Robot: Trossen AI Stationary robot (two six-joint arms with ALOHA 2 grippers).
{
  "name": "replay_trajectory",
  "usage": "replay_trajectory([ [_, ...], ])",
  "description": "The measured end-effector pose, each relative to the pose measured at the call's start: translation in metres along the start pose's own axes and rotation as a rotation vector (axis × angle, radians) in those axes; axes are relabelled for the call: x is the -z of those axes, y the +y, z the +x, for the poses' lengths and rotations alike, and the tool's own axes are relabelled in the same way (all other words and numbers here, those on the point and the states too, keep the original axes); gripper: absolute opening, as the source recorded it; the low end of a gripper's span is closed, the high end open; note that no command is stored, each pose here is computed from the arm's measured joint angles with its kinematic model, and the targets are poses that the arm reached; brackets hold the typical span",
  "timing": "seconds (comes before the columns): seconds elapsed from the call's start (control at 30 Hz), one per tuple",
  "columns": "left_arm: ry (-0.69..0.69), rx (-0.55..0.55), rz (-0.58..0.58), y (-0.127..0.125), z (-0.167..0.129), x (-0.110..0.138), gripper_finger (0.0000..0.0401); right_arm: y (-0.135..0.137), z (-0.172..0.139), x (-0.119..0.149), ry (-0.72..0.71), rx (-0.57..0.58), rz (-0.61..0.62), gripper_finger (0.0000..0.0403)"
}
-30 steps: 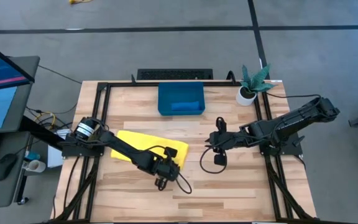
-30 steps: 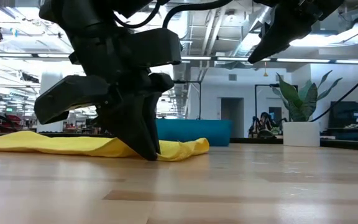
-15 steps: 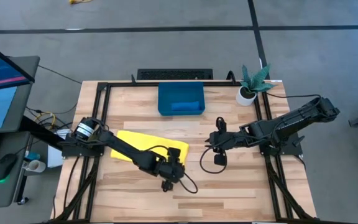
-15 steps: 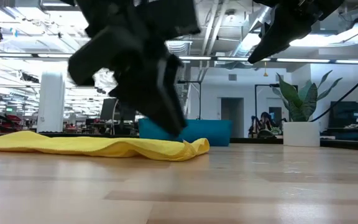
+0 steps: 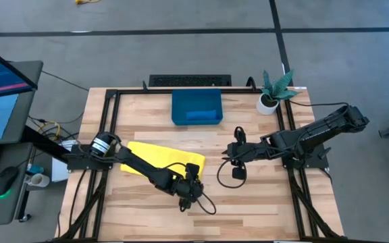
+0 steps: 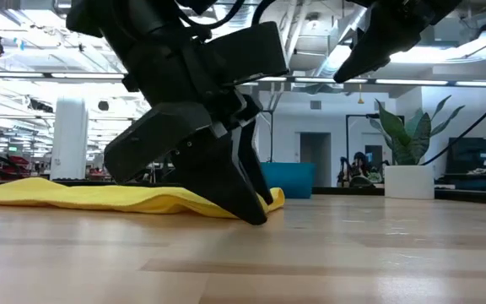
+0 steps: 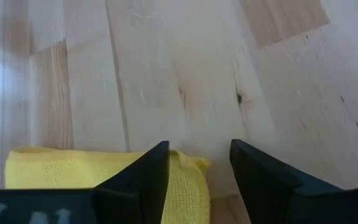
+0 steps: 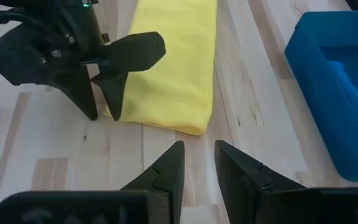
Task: Roll microfiber towels into tight, uniform cylinder then place into a basket
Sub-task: Fold the yellow towel
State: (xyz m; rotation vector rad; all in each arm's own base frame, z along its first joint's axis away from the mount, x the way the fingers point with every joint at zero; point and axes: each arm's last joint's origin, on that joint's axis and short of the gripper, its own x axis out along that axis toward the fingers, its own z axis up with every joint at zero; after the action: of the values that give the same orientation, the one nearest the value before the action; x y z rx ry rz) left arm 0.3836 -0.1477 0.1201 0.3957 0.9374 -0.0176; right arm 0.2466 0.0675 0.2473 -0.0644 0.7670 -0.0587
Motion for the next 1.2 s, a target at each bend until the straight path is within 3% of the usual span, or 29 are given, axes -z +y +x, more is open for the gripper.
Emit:
replay_trajectory([
  [0.4,0.060,-0.041,-0.029,0.004,0.002,0.006,0.0155,0.000,0.000,0.000,0.000,0.000,-0.002,0.0111],
  [0.63,0.085,-0.072,-0.040,0.010,0.004,0.009,0.0101,0.000,0.000,0.000,0.000,0.000,-0.002,0.0111],
  [0.9,0.093,-0.119,0.056,0.007,0.004,0.011,0.0010,0.000,0.000,0.000,0.000,0.000,-0.002,0.0111],
  [1.07,0.093,-0.160,0.130,-0.002,-0.008,0.006,0.0005,0.000,0.000,0.000,-0.001,-0.001,-0.002,0.0111],
  [1.2,0.044,-0.150,0.135,-0.010,-0.028,-0.015,0.0002,0.001,0.000,-0.001,-0.015,-0.004,0.001,0.0111],
])
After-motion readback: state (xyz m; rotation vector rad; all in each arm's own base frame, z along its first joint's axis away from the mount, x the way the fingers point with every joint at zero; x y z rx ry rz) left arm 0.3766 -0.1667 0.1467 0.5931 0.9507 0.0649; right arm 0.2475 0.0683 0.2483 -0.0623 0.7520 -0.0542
